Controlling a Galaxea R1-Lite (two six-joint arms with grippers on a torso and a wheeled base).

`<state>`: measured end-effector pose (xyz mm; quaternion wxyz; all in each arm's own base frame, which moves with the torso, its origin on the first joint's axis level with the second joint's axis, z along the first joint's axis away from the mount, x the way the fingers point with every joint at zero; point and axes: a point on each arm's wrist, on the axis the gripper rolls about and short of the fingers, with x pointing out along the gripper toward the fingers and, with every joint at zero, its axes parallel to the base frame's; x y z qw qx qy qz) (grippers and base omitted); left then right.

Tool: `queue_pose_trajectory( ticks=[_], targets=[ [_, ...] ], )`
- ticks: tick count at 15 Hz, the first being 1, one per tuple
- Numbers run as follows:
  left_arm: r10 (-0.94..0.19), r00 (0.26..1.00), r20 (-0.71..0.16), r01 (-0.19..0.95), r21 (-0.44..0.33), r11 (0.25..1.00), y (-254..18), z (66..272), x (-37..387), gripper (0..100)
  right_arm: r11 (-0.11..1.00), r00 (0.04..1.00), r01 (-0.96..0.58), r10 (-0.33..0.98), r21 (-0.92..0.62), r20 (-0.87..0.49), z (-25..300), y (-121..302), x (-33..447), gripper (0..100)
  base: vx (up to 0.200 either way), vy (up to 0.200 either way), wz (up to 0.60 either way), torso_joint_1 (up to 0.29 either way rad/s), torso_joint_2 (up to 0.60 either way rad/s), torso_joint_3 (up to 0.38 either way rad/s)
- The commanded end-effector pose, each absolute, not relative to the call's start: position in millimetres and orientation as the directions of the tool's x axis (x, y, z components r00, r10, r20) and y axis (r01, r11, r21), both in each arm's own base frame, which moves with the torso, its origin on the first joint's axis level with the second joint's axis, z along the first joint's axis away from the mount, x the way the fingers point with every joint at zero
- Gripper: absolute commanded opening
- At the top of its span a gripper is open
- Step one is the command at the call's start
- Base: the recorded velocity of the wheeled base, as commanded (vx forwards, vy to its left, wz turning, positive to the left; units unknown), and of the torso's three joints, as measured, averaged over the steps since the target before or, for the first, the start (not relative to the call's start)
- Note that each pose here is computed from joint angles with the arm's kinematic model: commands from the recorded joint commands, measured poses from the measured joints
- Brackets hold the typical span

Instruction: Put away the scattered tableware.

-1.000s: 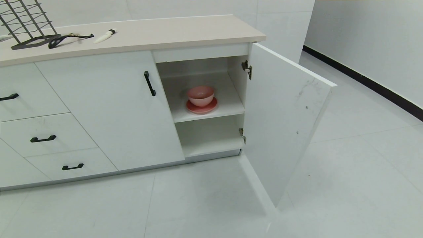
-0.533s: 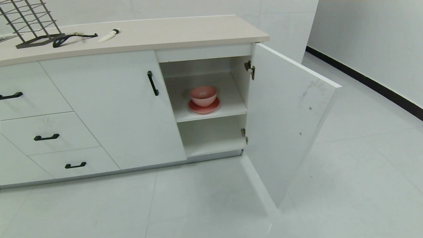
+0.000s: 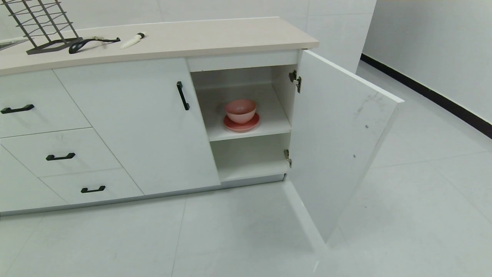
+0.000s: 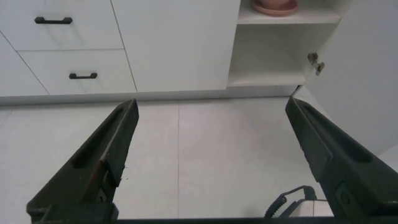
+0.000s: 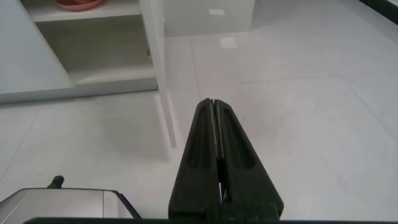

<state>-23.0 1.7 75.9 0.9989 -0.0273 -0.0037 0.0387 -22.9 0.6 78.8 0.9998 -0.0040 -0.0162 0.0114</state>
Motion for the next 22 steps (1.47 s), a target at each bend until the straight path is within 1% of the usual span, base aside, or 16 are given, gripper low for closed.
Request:
queue_pose_trajectory(
  ticks=[1, 2, 3, 5, 6, 7, 8, 10, 12, 13, 15, 18, 20, 21, 22],
  targets=[
    [0.078, 0.997, 0.005, -0.078, -0.056, 0.995, 1.7, 76.0, -22.9, 100, 1.000, 0.987, -0.022, 0.025, -0.020, 0.160, 94.0, 0.8, -23.4, 0, 0.000, 0.000, 0.00, 0.000, 0.00, 0.000],
    [0.078, 0.997, 0.005, -0.078, -0.054, 0.996, 1.7, 76.0, -22.9, 100, 0.999, 0.987, -0.029, 0.034, -0.032, 0.157, 101.7, 1.0, -20.4, 0, 0.000, 0.000, 0.00, 0.000, 0.00, 0.000],
    [0.078, 0.997, 0.005, -0.078, -0.054, 0.996, 1.7, 76.0, -22.9, 100, 0.998, 0.991, -0.061, 0.064, -0.034, 0.115, 115.0, 1.2, -13.7, 0, 0.000, 0.000, 0.00, 0.000, 0.00, 0.000],
    [0.078, 0.997, 0.005, -0.078, -0.054, 0.996, 1.7, 76.0, -22.9, 100, 0.991, 0.987, -0.124, 0.128, -0.052, 0.095, 139.3, 1.6, -2.3, 0, 0.000, 0.000, 0.00, 0.000, 0.00, 0.000],
    [0.078, 0.997, 0.003, -0.078, -0.054, 0.996, 1.7, 75.8, -22.9, 100, 0.985, 0.980, -0.155, 0.163, -0.073, 0.117, 165.4, 3.5, 20.2, 0, 0.000, 0.000, 0.00, 0.000, 0.00, 0.000],
    [0.078, 0.997, 0.003, -0.078, -0.054, 0.996, 1.7, 75.8, -22.9, 100, 0.982, 0.973, -0.169, 0.179, -0.078, 0.145, 180.1, 6.1, 42.8, 0, 0.000, 0.000, 0.00, 0.000, 0.00, 0.000],
    [0.078, 0.997, 0.005, -0.078, -0.054, 0.996, 1.7, 76.0, -22.9, 100, 0.981, 0.971, -0.174, 0.185, -0.079, 0.152, 186.9, 8.5, 64.0, 0, 0.000, 0.000, 0.00, 0.000, 0.00, 0.000],
    [0.078, 0.997, 0.003, -0.078, -0.054, 0.996, 1.7, 75.8, -22.9, 100, 0.973, 0.968, -0.210, 0.221, -0.099, 0.121, 186.7, 14.3, 113.2, 0, 0.000, -0.200, 0.00, 0.005, 0.00, -0.002],
    [0.078, 0.997, 0.003, -0.078, -0.054, 0.996, 1.7, 75.8, -22.9, 100, 0.964, 0.963, -0.245, 0.255, -0.108, 0.088, 181.7, 16.6, 139.2, 0, 0.000, -0.200, 0.00, 0.005, 0.00, 0.000],
    [0.078, 0.997, 0.003, -0.078, -0.054, 0.996, 1.7, 75.8, -22.9, 100, 0.960, 0.963, -0.250, 0.261, -0.127, 0.072, 184.1, 15.1, 155.9, 0, 0.000, -0.200, 0.00, 0.002, 0.00, 0.012],
    [0.078, 0.997, 0.003, -0.078, -0.054, 0.996, 1.7, 75.8, -22.9, 100, 0.956, 0.957, -0.257, 0.272, -0.145, 0.099, 194.5, 16.1, 179.9, 0, 0.000, -0.200, 0.00, 0.010, 0.01, 0.002],
    [0.078, 0.997, 0.003, -0.078, -0.054, 0.996, 1.7, 75.8, -22.9, 100, 0.951, 0.954, -0.271, 0.286, -0.147, 0.092, 198.4, 17.3, 207.8, 0, 0.000, 0.000, 0.00, 0.000, 0.00, 0.000],
    [0.078, 0.997, 0.005, -0.078, -0.054, 0.996, 1.7, 76.0, -22.9, 100, 0.940, 0.941, -0.304, 0.322, -0.156, 0.105, 200.6, 19.2, 225.6, 0, 0.000, 0.000, 0.00, 0.000, 0.00, 0.000],
    [0.078, 0.997, 0.003, -0.078, -0.054, 0.996, 1.7, 75.8, -22.9, 100, 0.925, 0.927, -0.335, 0.358, -0.179, 0.115, 200.7, 20.6, 236.1, 0, 0.000, 0.000, 0.00, 0.000, 0.00, 0.000],
    [0.078, 0.997, 0.003, -0.078, -0.054, 0.996, 1.7, 75.8, -22.9, 100, 0.889, 0.892, -0.401, 0.434, -0.220, 0.126, 198.4, 23.0, 246.2, 0, 0.000, 0.000, 0.00, 0.000, 0.00, 0.000]
  ],
)
